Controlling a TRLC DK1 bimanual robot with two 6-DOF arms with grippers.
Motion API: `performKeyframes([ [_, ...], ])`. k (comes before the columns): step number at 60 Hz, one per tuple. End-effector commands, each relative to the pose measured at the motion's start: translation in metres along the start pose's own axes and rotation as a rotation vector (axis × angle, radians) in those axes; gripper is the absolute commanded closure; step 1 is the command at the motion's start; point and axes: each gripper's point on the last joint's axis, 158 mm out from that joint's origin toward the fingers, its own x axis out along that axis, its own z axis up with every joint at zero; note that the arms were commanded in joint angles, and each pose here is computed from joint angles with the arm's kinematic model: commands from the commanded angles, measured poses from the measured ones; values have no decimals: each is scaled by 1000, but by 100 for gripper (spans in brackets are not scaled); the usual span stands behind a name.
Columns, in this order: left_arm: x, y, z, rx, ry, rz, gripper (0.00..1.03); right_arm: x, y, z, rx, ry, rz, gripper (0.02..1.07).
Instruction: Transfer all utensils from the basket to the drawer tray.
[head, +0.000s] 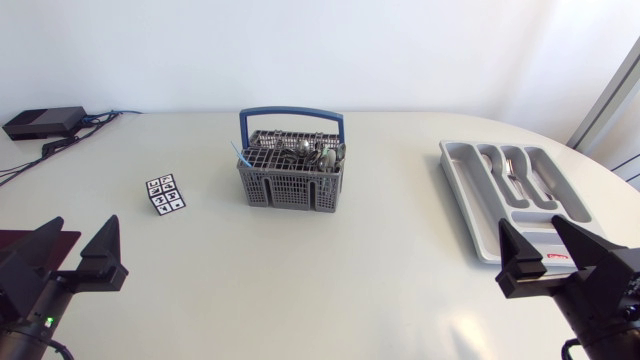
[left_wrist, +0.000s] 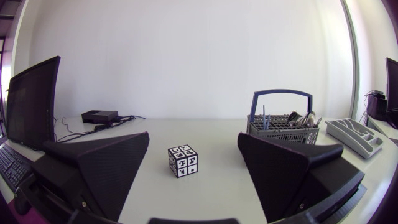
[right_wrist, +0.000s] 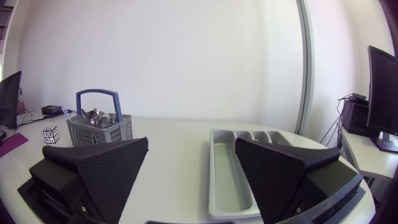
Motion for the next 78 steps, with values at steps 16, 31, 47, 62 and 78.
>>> performKeyframes([
  [16, 1, 0, -22, -19, 49, 1, 4, 1, 4, -11, 16, 26, 16, 6],
  [31, 1, 0, -19, -20, 42, 1, 4, 1, 4, -8, 16, 14, 16, 6],
  [47, -5, -3, 26, -47, -22, -14, 5, -1, 6, 16, 17, -56, 23, 6],
  [62, 19, -21, 37, -128, 122, -69, 8, 9, 18, 26, 17, -30, 61, 6],
  [78, 86, -56, 11, -147, 369, -115, 8, 29, 38, 31, 16, 56, 105, 6],
])
